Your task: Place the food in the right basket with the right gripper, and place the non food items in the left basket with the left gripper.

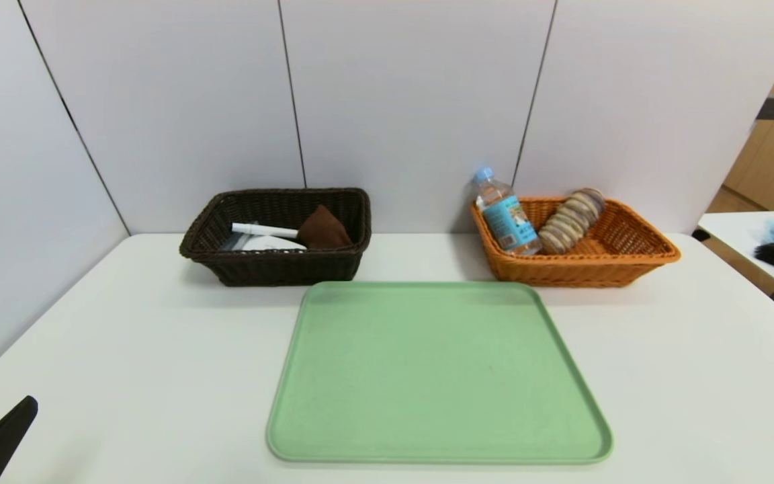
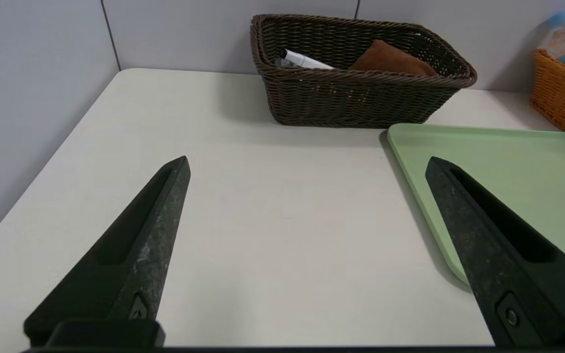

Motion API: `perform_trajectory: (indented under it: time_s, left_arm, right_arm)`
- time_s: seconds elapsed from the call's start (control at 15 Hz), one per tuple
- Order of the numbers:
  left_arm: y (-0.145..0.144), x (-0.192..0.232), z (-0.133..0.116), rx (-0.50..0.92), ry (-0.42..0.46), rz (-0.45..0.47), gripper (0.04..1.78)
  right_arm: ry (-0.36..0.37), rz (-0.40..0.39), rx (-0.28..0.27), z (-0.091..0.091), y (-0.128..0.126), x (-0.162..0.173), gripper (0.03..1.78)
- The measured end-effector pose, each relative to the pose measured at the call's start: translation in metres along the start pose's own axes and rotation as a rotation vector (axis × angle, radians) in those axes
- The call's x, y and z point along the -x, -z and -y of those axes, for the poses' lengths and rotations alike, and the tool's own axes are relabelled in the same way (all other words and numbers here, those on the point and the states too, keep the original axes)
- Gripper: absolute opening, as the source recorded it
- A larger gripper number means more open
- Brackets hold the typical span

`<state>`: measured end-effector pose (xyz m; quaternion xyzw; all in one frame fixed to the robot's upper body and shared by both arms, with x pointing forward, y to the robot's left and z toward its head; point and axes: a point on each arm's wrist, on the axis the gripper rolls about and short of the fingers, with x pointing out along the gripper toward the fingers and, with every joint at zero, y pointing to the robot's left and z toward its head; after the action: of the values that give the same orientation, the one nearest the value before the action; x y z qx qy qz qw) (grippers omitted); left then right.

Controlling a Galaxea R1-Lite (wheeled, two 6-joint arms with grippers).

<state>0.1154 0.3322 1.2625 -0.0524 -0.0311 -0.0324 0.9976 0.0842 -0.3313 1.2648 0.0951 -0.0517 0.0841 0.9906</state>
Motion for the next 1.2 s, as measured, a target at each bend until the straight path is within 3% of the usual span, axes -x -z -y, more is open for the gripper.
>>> perform_trajectory:
  time_s: [0.47,0.93,1.2]
  left_arm:
    - [0.009,0.016,0.001,-0.001,0.010,-0.003,1.69]
    - [0.027,0.040,0.001,-0.063,0.044,-0.002,1.69]
    - [0.044,0.046,0.000,-0.204,0.048,0.003,1.69]
  right_arm:
    - [-0.062,-0.009,0.019,-0.002,-0.001,0.016,1.70]
    - [-0.061,0.014,0.155,0.001,0.032,0.034,1.70]
    - [0.052,-0.028,0.250,0.009,0.052,0.030,1.70]
